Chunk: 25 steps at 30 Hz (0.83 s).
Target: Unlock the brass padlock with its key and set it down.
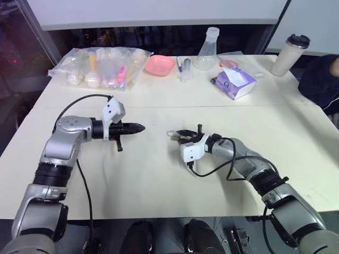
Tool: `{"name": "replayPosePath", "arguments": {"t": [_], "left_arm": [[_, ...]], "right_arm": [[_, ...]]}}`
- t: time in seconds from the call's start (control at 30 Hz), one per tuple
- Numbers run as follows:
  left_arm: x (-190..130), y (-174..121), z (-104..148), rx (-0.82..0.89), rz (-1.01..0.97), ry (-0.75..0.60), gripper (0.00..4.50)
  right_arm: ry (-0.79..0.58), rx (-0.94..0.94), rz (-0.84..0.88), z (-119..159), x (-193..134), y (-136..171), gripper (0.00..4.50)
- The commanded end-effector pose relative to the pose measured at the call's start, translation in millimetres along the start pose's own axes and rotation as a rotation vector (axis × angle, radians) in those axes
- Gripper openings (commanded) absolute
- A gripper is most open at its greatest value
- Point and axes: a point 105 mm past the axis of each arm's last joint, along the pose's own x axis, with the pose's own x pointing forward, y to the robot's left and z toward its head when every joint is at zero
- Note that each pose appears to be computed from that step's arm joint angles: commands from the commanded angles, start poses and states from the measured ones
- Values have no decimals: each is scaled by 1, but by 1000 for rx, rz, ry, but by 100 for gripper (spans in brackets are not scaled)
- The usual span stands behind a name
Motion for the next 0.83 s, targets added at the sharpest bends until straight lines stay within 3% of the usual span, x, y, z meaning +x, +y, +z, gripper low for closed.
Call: {"name": "replayPosePath", "arguments": {"t": [0.03, 0.13, 0.3, 0.43, 0.6, 0.83], "left_arm": [[-6, -6, 13, 37, -18, -27, 0], [-6, -9, 15, 28, -37, -33, 0], [-3, -10, 16, 45, -55, -15, 0], [-4, -9, 14, 75, -63, 3, 0], [-5, -12, 15, 65, -80, -2, 0], [-14, -18, 12, 53, -99, 15, 0]], "right_arm": [[-44, -32, 2, 9, -9, -4, 312], [-42, -35, 20, 9, -22, -4, 448], [-29, 47, 68, 12, -64, -18, 448], [-30, 365, 76, 17, -93, -35, 448], [-11, 611, 163, 22, -122, -42, 448], [-10, 793, 246, 32, -139, -42, 448]]}}
